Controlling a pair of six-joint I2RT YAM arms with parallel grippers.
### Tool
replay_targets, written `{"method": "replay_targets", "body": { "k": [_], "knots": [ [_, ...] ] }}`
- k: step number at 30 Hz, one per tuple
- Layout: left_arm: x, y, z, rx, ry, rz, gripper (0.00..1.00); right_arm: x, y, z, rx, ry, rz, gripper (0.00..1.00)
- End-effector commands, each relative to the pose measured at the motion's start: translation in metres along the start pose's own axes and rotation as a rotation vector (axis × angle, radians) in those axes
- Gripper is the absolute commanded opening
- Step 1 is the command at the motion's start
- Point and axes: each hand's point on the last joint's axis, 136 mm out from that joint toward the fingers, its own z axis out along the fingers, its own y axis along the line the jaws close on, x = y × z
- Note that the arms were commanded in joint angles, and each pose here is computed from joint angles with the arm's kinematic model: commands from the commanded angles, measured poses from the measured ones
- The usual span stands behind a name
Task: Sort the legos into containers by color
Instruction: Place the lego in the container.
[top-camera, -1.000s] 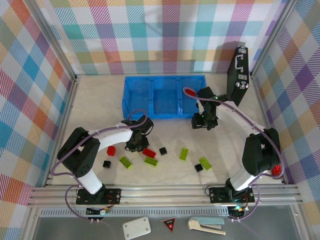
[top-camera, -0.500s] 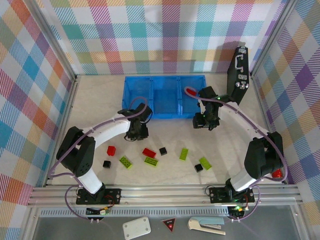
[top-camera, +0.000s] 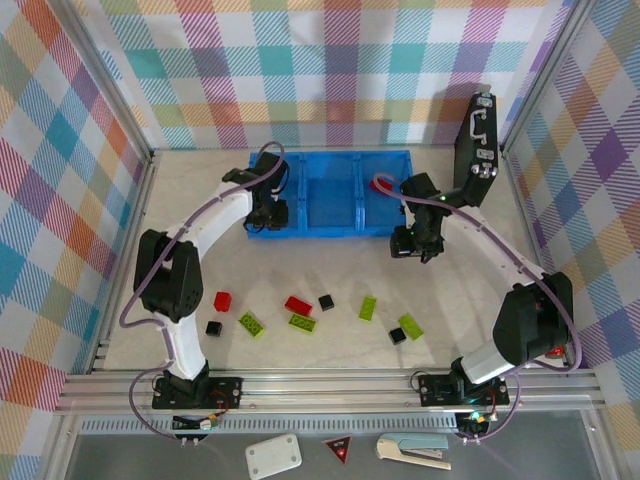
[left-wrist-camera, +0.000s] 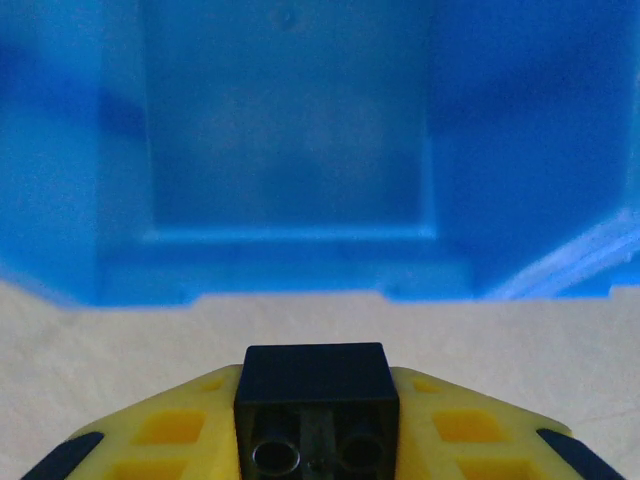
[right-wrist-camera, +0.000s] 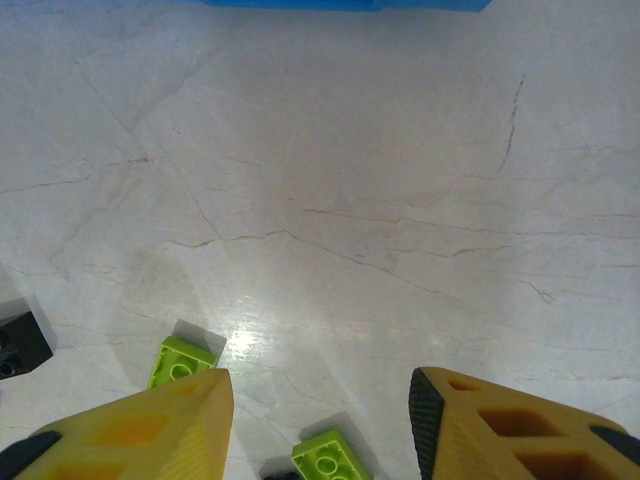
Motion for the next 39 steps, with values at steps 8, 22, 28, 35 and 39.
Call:
{"method": "replay_targets", "body": {
  "k": [8, 22, 28, 35, 39],
  "knots": [
    [-0.022, 0.001, 0.041, 0.016, 0.102, 0.087, 0.34, 0.013, -0.007, -0.014, 0.025, 0.000, 0.036, 0.52],
    [-0.034, 0.008, 0.096, -0.004, 0.139, 0.067, 0.37, 0.019, -0.006, -0.016, 0.012, 0.004, 0.032, 0.52],
    [-0.034, 0.009, 0.107, -0.001, 0.156, 0.057, 0.40, 0.017, -0.004, -0.014, 0.004, 0.006, 0.023, 0.52],
    [-0.037, 0.006, 0.098, 0.015, 0.145, 0.054, 0.45, 0.014, -0.001, -0.015, -0.012, 0.006, 0.018, 0.52],
    [-0.041, 0.005, 0.089, 0.024, 0.131, 0.052, 0.45, 0.012, 0.002, -0.015, -0.021, 0.002, 0.018, 0.52]
  ]
}}
